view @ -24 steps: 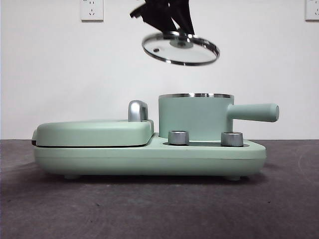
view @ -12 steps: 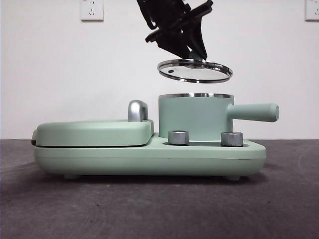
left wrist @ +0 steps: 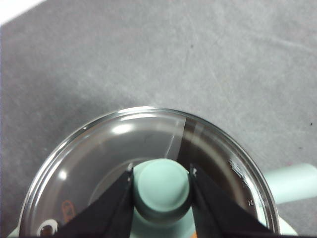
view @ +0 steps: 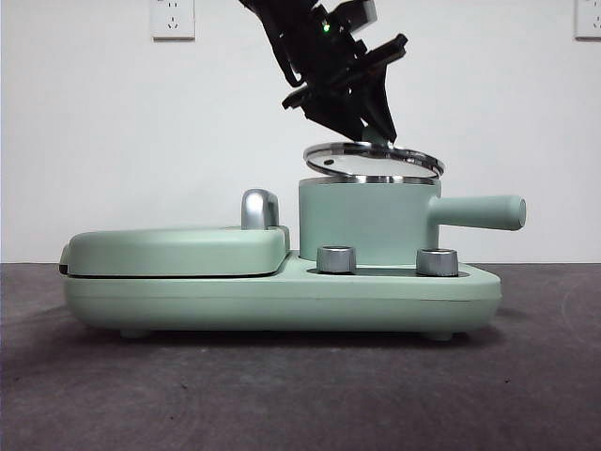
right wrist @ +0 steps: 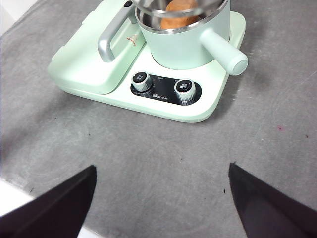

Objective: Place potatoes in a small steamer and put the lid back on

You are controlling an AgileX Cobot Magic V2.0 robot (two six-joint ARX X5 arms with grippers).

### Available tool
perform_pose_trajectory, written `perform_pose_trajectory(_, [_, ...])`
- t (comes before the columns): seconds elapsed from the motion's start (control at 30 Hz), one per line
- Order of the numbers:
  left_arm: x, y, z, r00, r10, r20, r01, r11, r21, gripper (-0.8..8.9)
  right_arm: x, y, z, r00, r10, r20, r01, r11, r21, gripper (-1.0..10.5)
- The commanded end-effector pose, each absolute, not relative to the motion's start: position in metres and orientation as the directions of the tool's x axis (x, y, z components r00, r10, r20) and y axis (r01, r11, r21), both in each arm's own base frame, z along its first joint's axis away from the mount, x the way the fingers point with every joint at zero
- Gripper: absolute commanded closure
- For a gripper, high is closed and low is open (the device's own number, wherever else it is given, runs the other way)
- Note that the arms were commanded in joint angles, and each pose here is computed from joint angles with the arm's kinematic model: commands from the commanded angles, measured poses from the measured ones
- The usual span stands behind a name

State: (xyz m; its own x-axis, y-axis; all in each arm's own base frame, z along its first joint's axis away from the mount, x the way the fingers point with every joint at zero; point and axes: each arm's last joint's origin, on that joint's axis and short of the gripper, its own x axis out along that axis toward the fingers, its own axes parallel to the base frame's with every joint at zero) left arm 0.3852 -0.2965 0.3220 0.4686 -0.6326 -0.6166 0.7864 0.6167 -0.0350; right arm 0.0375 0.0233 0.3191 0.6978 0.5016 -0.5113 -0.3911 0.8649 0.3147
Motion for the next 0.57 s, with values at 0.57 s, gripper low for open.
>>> perform_pose_trajectory(0.57, [0.395, -0.302, 0.317, 0.476, -0.645, -0.597, 0.790, 0.612, -0.031, 7.97, 0.038, 0.024, 0.321, 0.701, 0.510, -0.499, -0.394, 0.860, 0.325, 5.2])
